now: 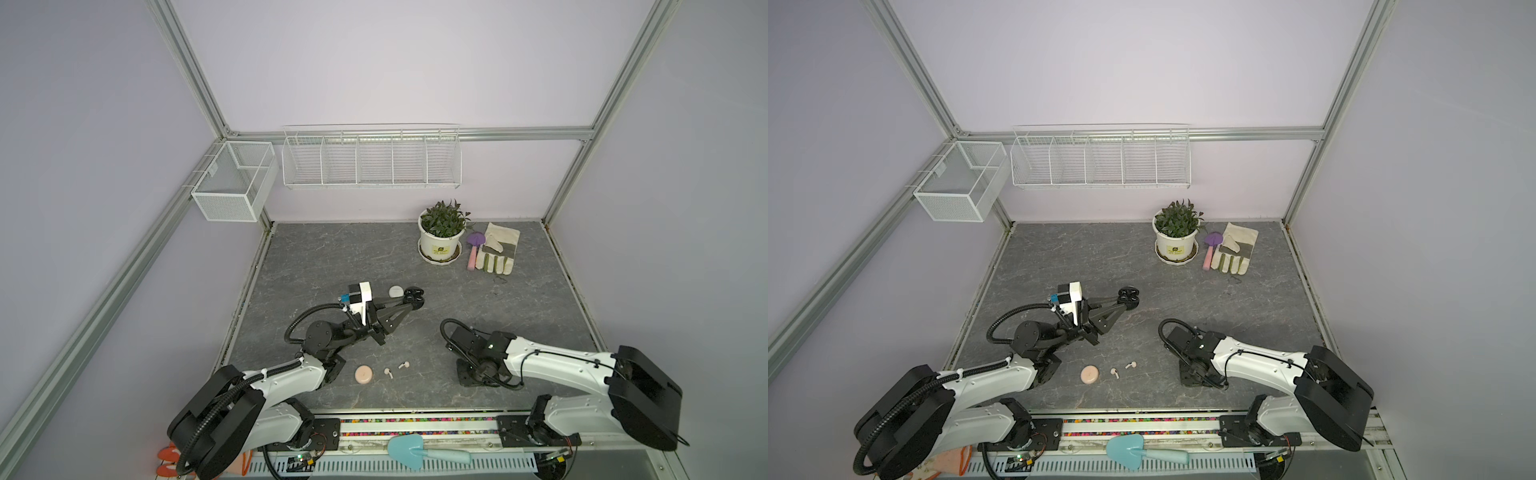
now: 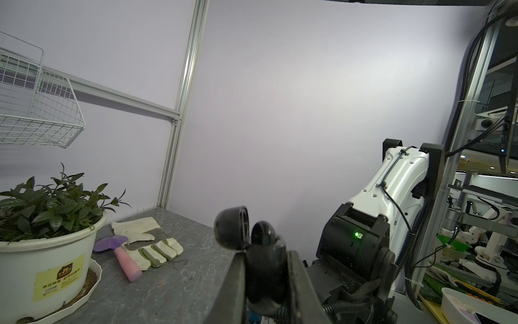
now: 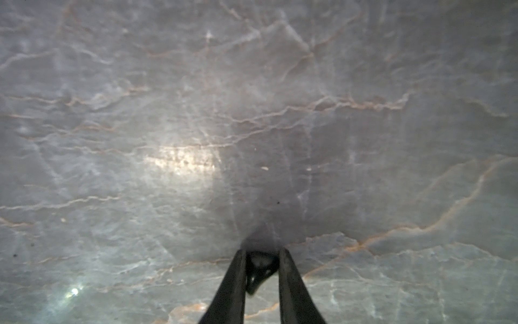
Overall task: Insert wireless bluetooth earbuds into charging case
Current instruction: Pick up the wireless bluetooth earbud from the bottom-center of the table.
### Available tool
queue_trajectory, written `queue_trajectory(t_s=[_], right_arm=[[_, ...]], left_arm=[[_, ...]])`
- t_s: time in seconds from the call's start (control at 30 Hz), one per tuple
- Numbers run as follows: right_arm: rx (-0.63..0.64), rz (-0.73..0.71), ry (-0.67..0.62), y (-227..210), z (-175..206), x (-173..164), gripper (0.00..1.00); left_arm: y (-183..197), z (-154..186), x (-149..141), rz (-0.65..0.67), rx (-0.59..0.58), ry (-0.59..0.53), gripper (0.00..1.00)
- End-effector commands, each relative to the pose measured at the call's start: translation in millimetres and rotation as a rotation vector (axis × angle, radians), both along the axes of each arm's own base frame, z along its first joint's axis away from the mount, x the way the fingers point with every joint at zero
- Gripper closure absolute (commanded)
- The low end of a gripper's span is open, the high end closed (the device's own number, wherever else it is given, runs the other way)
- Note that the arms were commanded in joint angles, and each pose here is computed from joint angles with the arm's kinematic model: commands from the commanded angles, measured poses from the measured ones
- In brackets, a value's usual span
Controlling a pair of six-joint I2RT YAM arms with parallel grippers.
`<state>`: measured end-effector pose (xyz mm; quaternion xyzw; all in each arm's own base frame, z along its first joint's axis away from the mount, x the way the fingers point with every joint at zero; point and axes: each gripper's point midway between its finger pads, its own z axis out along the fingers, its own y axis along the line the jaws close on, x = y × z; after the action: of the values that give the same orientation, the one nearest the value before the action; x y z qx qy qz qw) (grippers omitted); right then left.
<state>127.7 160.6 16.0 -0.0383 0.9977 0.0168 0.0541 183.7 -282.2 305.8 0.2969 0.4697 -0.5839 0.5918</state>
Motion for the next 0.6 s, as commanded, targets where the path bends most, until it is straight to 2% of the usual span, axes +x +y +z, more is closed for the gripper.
queue_trajectory(t_s=[0.0, 0.23, 0.57], right_arm=[[-0.043, 0.005, 0.002, -5.8, 1.4, -0.9, 0.76], [-0.048, 0.01, -0.001, -4.2, 3.3, 1.4, 0.7], [-0.049, 0.008, 0.01, -5.3, -0.8, -1.3, 0.73]], left_arm=[[4.2, 5.7, -5.3, 0.005, -0.021, -0.039, 1.0], [4.0, 6.1, -5.1, 0.004, -0.022, -0.038, 1.0], [4.3, 5.7, -5.3, 0.006, -0.021, -0.04, 1.0]])
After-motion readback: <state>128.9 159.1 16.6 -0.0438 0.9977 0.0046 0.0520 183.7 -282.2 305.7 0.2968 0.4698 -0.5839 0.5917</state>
